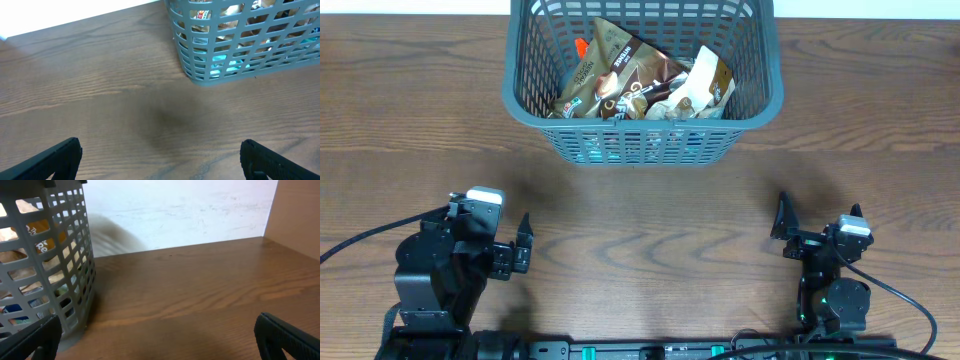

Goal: Pack container

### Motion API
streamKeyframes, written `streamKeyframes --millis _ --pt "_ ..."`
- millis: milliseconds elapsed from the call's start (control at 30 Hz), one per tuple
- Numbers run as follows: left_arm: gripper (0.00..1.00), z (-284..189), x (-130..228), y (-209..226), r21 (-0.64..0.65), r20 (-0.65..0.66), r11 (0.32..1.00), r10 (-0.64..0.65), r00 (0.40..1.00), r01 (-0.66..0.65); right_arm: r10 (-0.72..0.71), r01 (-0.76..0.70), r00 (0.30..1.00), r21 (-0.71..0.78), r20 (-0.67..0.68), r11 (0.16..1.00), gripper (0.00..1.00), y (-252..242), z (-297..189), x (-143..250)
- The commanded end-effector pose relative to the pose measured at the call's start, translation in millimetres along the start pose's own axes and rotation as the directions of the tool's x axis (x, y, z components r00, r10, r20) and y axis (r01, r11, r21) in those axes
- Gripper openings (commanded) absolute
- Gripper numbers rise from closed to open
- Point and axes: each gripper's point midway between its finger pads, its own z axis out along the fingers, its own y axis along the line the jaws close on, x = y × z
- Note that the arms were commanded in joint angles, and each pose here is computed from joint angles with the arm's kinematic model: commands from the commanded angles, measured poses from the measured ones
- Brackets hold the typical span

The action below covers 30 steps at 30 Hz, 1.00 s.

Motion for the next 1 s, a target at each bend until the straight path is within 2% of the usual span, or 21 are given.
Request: streamKeyframes --millis 0,667,733,867,967 --pt "0.99 -1 -2 1 -0.005 0.008 1.000 0.013 1.000 -0.013 0.020 -0.021 1.000 0.025 0.008 0.999 0.99 -5 0 -1" --pt "0.99 -1 -2 0 -0.005 0.008 1.000 0.013 1.000 -0.013 0.020 -0.021 1.000 0.025 0.008 0.999 0.99 -5 0 0" --pt "0.99 -2 0 6 -0.036 0.001 0.999 0.003 1.000 -0.003 0.020 -0.021 1.000 0.025 0.008 0.999 0.99 -5 0 0" --pt "0.99 -13 13 -10 0.040 -0.011 0.998 -0.043 0.999 0.043 0.021 -0.021 1.000 0.025 0.008 0.999 0.99 -5 0 0" --pt "0.98 -25 19 -21 0.084 0.041 0.996 -0.041 0.998 0.038 0.020 -0.021 1.000 0.025 0.008 0.999 0.99 -5 0 0"
